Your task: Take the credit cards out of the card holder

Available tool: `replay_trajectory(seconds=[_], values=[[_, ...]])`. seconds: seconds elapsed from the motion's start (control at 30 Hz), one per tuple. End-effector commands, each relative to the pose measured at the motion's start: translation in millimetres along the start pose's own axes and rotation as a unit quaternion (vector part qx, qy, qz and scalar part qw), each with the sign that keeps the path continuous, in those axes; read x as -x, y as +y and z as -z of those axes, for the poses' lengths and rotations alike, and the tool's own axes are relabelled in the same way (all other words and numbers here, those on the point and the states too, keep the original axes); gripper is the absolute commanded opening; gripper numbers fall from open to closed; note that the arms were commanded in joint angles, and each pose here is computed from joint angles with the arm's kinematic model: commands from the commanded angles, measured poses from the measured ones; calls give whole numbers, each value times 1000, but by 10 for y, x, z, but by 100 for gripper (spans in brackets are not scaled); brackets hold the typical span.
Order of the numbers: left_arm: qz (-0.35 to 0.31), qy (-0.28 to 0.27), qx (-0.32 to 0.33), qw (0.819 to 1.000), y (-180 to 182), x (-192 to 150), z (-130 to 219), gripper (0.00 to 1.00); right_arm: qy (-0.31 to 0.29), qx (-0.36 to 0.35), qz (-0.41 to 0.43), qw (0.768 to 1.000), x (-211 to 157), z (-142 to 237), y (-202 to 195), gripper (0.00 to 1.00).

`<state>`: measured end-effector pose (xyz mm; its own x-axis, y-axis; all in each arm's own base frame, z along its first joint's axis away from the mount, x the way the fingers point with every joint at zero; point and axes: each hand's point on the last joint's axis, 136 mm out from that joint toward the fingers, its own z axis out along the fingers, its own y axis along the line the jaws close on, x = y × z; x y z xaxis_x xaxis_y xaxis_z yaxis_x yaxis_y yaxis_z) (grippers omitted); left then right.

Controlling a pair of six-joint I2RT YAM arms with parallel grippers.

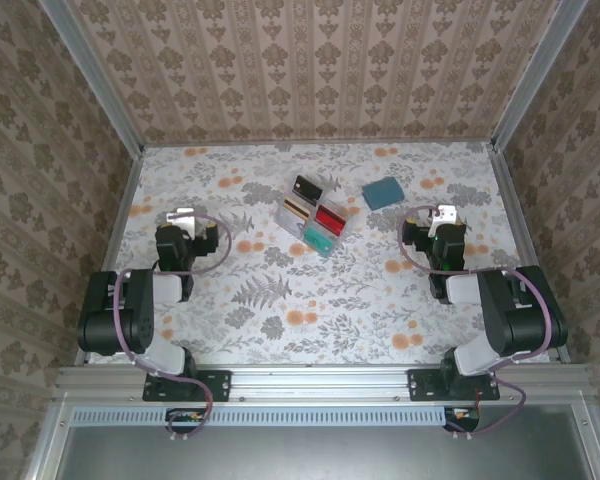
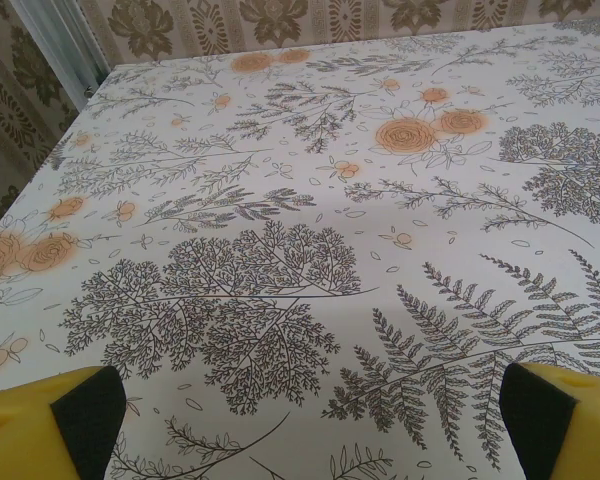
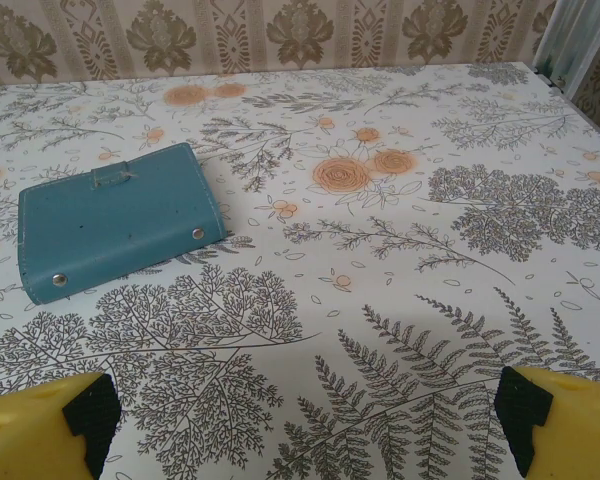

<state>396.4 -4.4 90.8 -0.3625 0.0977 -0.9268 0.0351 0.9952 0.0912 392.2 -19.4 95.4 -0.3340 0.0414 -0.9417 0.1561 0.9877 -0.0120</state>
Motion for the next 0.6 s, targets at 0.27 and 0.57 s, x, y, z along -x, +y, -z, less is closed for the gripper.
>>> replay_trajectory(seconds=[0.27, 0.57], values=[[-3, -4, -6, 1000, -15, 40, -20, 100, -3, 5, -4, 1000, 54, -25, 18, 100], [-1, -3, -6, 1000, -8, 41, -26, 100, -1, 5, -4, 1000, 50, -35, 20, 100]])
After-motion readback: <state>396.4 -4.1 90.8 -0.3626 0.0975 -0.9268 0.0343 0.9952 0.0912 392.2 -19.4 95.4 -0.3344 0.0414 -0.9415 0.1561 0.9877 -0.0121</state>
